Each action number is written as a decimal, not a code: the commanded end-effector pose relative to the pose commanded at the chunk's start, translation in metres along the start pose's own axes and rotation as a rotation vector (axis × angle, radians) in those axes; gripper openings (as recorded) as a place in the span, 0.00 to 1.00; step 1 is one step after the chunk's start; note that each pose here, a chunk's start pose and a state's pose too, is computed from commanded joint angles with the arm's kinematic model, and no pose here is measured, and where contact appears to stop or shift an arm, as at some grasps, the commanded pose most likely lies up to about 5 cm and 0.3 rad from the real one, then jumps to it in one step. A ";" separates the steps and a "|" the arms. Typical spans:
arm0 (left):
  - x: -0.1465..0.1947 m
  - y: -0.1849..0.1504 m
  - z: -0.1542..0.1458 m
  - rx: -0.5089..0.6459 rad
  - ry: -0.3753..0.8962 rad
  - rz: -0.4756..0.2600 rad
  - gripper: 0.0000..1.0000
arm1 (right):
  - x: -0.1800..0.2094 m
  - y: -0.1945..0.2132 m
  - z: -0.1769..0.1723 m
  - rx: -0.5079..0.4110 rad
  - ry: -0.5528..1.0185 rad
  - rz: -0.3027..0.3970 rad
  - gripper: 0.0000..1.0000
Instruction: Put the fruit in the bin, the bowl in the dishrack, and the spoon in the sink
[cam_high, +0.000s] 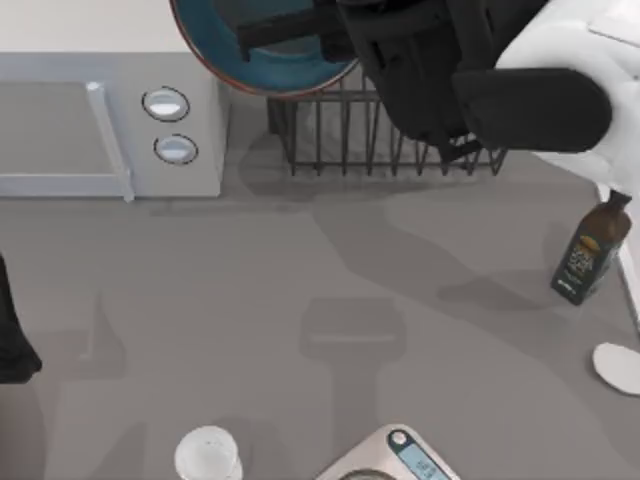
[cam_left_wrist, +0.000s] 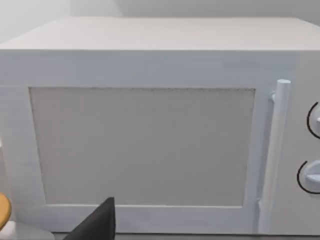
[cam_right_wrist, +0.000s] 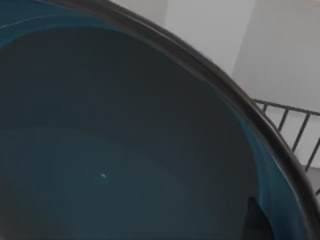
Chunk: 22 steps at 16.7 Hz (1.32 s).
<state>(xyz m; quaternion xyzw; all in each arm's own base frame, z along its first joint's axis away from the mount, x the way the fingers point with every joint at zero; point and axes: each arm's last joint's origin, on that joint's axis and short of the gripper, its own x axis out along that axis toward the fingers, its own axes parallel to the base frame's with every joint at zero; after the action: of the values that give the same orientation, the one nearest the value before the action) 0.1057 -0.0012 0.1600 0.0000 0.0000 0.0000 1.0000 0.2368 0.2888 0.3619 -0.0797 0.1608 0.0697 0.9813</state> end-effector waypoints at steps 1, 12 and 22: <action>0.000 0.000 0.000 0.000 0.000 0.000 1.00 | -0.014 -0.001 0.008 0.023 -0.078 -0.019 0.00; 0.000 0.000 0.000 0.000 0.000 0.000 1.00 | -0.071 -0.023 0.033 0.164 -0.322 -0.154 0.00; 0.000 0.000 0.000 0.000 0.000 0.000 1.00 | 0.076 0.004 -0.023 0.166 -0.326 -0.151 0.00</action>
<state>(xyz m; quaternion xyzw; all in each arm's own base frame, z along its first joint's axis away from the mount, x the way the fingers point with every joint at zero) 0.1057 -0.0012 0.1600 0.0000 0.0000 0.0000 1.0000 0.3005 0.2967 0.3154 0.0020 -0.0017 -0.0057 1.0000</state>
